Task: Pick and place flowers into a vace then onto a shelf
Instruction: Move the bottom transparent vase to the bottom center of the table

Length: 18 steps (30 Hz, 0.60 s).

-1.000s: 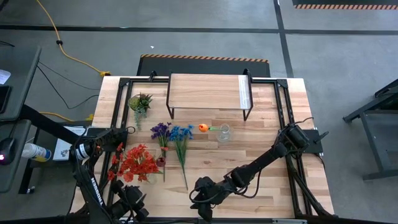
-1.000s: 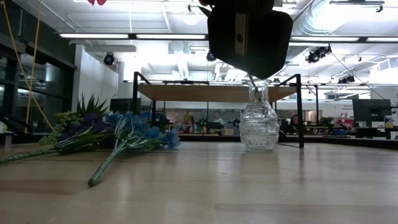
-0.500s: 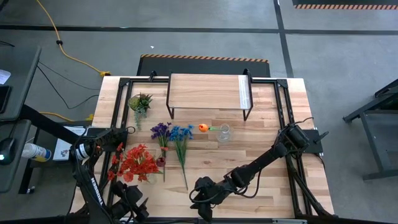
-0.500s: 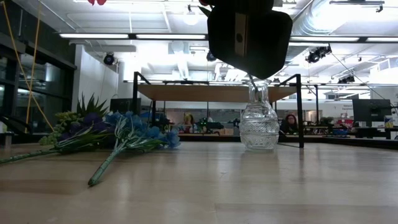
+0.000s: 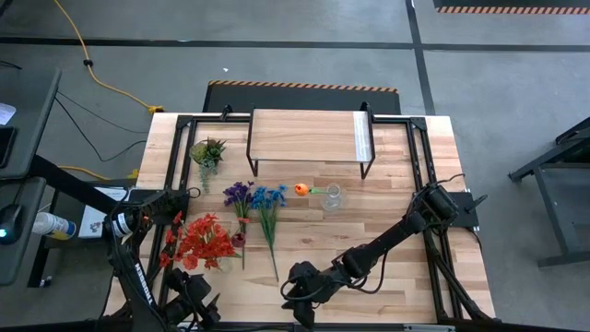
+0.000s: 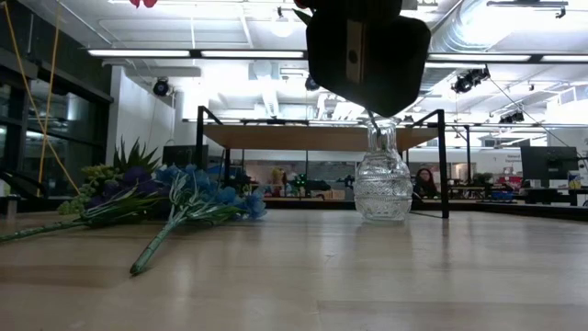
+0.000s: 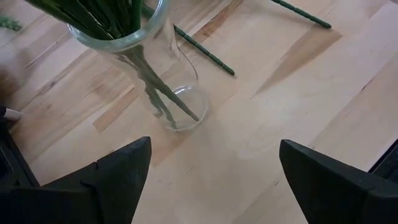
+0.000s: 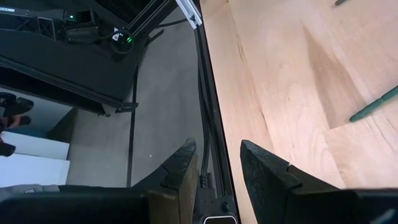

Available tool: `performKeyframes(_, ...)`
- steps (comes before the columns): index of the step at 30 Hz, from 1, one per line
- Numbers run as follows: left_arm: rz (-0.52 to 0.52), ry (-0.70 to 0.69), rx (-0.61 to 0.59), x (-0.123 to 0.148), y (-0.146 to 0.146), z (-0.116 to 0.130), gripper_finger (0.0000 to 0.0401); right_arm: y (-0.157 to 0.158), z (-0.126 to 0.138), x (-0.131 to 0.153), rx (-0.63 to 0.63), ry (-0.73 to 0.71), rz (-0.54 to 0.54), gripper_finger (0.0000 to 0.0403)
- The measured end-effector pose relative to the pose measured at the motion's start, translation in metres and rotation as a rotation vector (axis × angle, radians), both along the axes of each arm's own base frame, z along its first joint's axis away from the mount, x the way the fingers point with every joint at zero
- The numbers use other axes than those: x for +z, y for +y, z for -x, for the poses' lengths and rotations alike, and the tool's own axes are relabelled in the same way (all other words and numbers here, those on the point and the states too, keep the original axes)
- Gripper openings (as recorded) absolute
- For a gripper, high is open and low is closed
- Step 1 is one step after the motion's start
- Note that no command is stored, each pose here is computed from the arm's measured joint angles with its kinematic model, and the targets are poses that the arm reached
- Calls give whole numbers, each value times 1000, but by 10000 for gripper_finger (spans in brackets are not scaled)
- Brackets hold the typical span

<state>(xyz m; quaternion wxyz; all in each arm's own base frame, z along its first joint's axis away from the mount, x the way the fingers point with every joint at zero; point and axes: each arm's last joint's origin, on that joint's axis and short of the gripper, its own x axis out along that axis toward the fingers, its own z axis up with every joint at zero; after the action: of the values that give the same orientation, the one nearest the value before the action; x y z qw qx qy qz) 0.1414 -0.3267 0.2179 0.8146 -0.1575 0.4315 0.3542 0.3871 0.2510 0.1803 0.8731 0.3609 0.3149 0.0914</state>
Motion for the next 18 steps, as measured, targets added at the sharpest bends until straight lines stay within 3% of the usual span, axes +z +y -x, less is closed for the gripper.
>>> performKeyframes(12, -2, -6, 3, 0, 0, 0, 382, 0, 0, 0, -18, -5, 6, 114)
performKeyframes(18, -9, -88, 15, 1, 1, -2, 370, 0, 0, 0, -28, 2, -9, 114)
